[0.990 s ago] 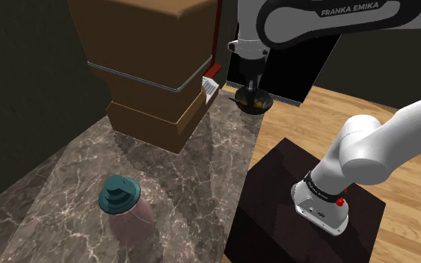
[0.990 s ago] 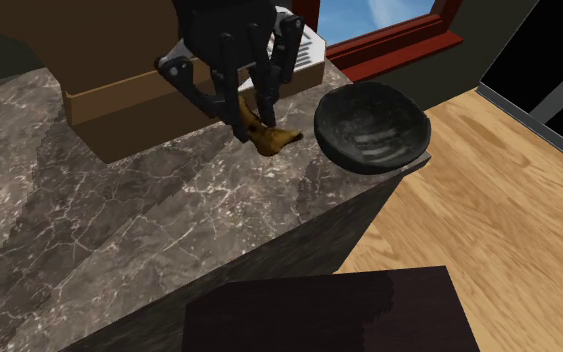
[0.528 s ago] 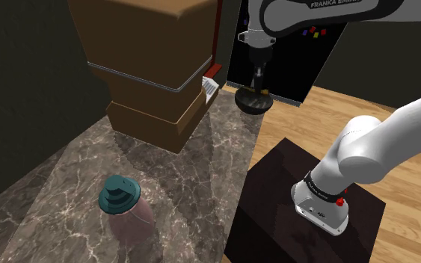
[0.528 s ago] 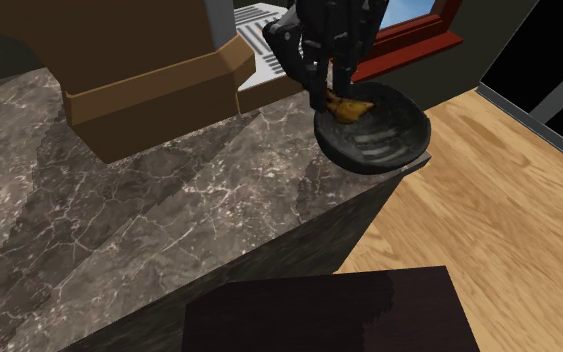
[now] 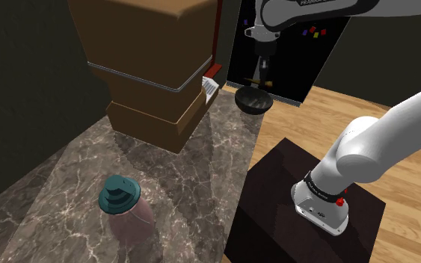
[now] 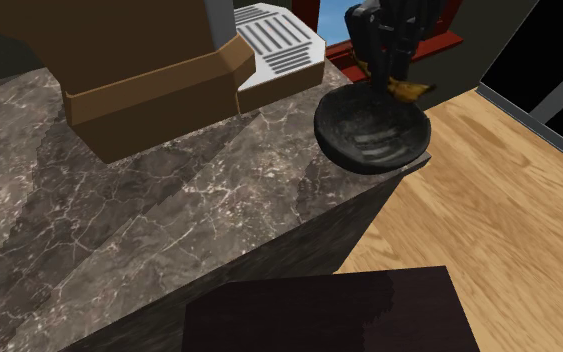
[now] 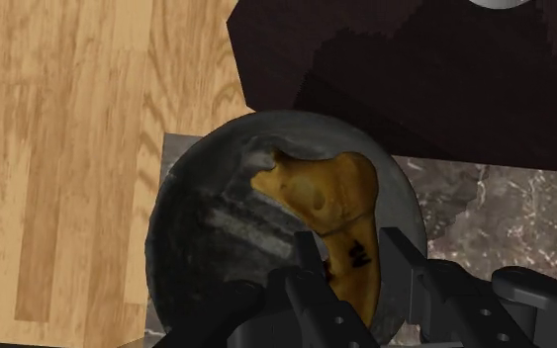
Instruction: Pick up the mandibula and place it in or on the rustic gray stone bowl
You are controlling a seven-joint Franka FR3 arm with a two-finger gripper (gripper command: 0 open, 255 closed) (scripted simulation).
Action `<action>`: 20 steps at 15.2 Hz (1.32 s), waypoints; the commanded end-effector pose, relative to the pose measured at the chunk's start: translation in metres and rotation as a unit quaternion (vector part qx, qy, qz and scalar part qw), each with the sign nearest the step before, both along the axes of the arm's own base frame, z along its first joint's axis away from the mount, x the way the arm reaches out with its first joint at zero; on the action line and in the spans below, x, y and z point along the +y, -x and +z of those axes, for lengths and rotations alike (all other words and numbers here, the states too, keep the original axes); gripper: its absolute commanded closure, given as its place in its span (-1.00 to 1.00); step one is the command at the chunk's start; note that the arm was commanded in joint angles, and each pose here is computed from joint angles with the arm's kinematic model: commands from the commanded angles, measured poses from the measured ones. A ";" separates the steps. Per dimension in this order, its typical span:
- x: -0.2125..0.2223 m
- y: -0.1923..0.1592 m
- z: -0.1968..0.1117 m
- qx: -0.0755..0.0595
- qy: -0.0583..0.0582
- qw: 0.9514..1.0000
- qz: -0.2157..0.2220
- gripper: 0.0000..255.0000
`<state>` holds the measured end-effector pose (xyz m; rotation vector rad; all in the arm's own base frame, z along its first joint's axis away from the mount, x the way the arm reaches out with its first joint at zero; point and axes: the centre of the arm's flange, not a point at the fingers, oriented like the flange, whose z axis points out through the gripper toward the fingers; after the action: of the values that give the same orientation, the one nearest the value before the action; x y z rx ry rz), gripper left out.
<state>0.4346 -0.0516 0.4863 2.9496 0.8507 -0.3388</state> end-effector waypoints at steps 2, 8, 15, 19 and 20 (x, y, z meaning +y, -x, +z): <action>-0.003 -0.001 -0.013 0.000 0.000 1.000 0.000 1.00; -0.003 -0.001 -0.045 0.000 0.000 1.000 0.000 1.00; -0.003 -0.001 -0.071 0.000 0.000 1.000 0.000 1.00; -0.003 -0.001 -0.071 0.000 0.000 1.000 0.000 1.00; -0.003 -0.001 -0.071 0.000 0.000 1.000 0.000 1.00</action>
<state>0.4356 -0.0544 0.4152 2.9488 0.8520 -0.3386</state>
